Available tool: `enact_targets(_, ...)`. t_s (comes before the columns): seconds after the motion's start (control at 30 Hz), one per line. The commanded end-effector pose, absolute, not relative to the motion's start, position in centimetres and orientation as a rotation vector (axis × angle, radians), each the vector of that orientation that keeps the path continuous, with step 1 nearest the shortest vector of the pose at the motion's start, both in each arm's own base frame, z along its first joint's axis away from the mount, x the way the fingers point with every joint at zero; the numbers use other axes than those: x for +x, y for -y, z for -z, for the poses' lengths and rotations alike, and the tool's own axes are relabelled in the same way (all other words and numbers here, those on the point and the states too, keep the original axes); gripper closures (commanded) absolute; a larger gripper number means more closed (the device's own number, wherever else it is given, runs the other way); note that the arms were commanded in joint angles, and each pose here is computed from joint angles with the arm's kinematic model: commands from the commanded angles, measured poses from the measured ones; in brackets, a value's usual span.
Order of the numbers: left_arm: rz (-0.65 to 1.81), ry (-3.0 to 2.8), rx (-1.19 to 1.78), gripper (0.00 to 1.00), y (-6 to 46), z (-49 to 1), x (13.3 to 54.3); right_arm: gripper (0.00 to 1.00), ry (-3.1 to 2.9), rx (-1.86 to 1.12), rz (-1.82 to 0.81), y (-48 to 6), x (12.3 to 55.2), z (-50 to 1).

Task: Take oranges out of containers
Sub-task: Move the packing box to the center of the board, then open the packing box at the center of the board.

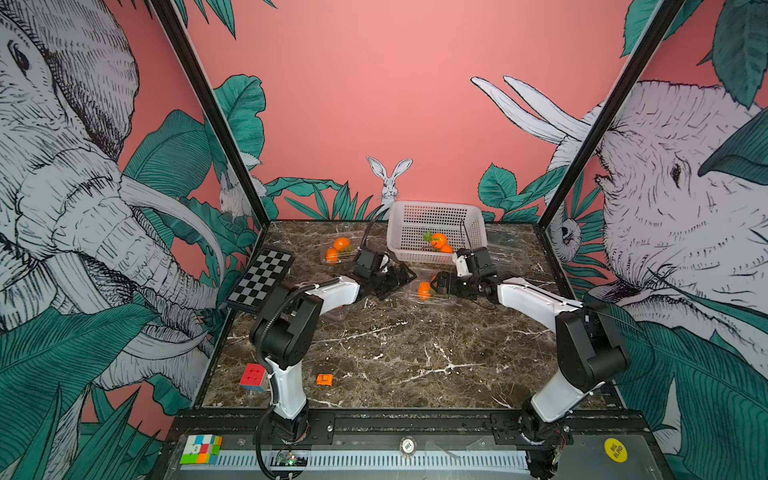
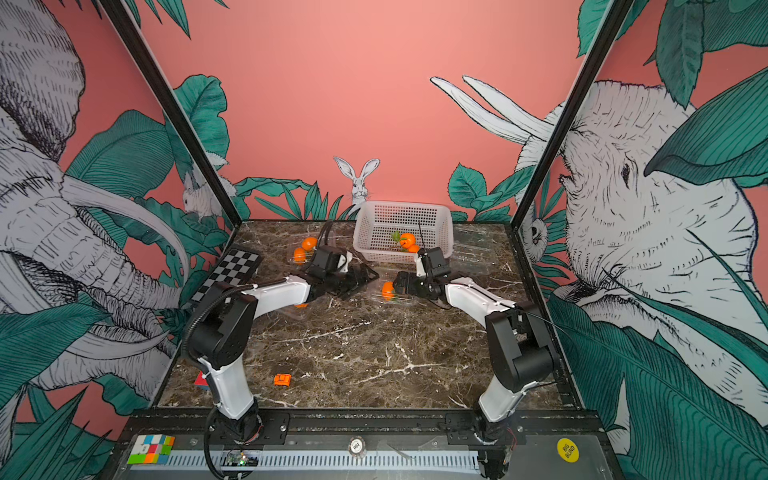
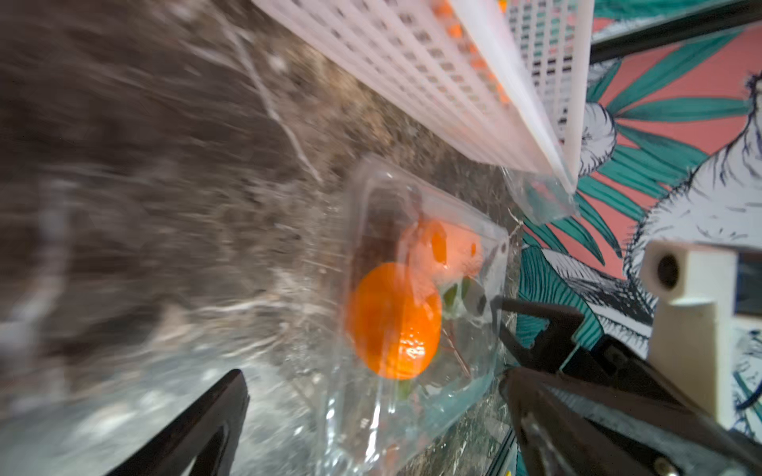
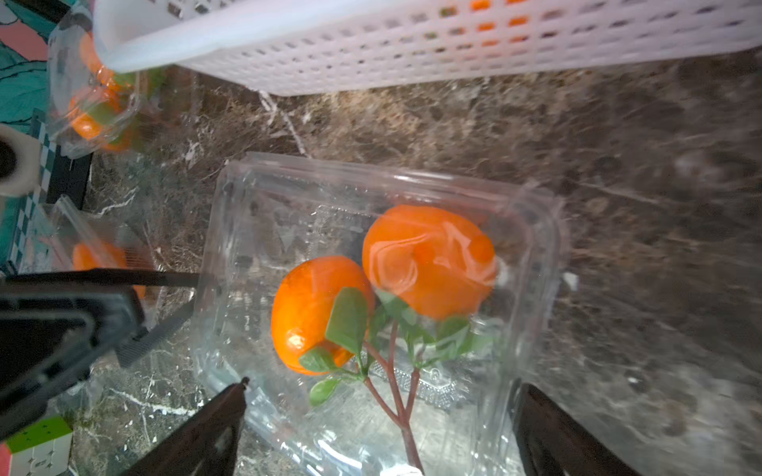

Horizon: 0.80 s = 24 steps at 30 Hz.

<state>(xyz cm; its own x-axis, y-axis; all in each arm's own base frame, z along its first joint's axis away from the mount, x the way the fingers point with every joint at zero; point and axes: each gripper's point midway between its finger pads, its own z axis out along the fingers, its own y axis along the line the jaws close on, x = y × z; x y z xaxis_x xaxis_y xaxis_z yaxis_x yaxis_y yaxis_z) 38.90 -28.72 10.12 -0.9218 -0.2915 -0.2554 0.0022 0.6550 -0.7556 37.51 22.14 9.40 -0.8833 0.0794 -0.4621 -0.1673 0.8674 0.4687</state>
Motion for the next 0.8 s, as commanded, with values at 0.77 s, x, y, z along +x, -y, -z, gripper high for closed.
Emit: enact_targets(0.77, 1.158, -2.613, 0.036, 0.01, 29.2, -10.7, 40.1, 0.01, -2.273, 0.301, -1.258, -24.7, 38.4, -12.4)
